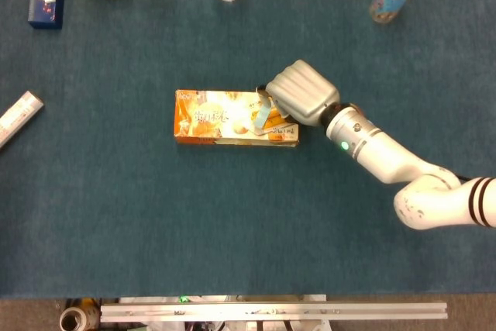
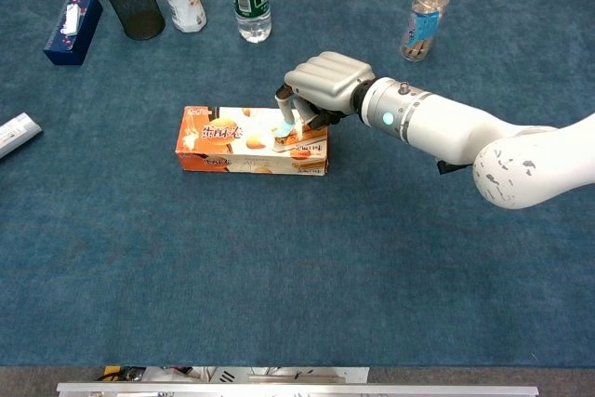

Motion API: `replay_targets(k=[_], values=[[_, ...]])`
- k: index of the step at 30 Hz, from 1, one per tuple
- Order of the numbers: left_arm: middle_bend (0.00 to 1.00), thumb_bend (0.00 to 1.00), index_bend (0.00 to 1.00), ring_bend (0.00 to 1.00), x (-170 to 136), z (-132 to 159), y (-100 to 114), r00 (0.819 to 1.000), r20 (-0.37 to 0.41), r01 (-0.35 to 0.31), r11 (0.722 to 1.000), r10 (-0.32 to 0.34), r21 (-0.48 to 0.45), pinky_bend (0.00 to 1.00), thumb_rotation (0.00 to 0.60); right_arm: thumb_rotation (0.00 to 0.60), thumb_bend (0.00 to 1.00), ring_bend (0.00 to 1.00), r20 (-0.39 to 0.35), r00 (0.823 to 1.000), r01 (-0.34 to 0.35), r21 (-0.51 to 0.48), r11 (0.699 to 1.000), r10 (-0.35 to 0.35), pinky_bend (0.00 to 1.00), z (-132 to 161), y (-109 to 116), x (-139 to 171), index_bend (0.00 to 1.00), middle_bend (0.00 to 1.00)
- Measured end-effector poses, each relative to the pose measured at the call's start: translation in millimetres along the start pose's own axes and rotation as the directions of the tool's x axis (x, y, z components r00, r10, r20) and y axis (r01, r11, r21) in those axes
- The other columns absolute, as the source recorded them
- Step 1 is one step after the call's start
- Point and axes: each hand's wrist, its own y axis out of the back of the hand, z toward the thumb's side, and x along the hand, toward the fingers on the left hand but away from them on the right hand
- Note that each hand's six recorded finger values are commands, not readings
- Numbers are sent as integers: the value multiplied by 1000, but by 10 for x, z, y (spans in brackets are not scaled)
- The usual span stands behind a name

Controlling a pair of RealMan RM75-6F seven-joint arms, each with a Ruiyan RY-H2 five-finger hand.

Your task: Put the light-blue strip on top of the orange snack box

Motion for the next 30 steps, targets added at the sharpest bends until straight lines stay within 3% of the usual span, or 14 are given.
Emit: replay_targets(k=[7, 17, 30], values=[[721, 166, 200, 700, -5, -6, 3, 1000, -1, -1, 1000, 1, -1, 629, 600, 600, 1000, 1000, 1, 1000, 5, 4, 1000, -5, 1000, 2, 9, 5, 478, 1000], [718, 166, 200, 700, -4, -1, 12, 1000, 3, -6, 1000, 6, 0, 629, 600, 600, 1000, 1000, -13, 998, 58, -30, 998, -58, 1000, 17, 194, 85, 478, 1000], [717, 166, 200, 700, -23, -37, -9, 1000, -9, 1, 1000, -1, -1, 629, 600, 600, 1000, 1000, -10, 1000, 22, -5, 1000, -22, 1000, 45, 57, 11, 478, 1000]])
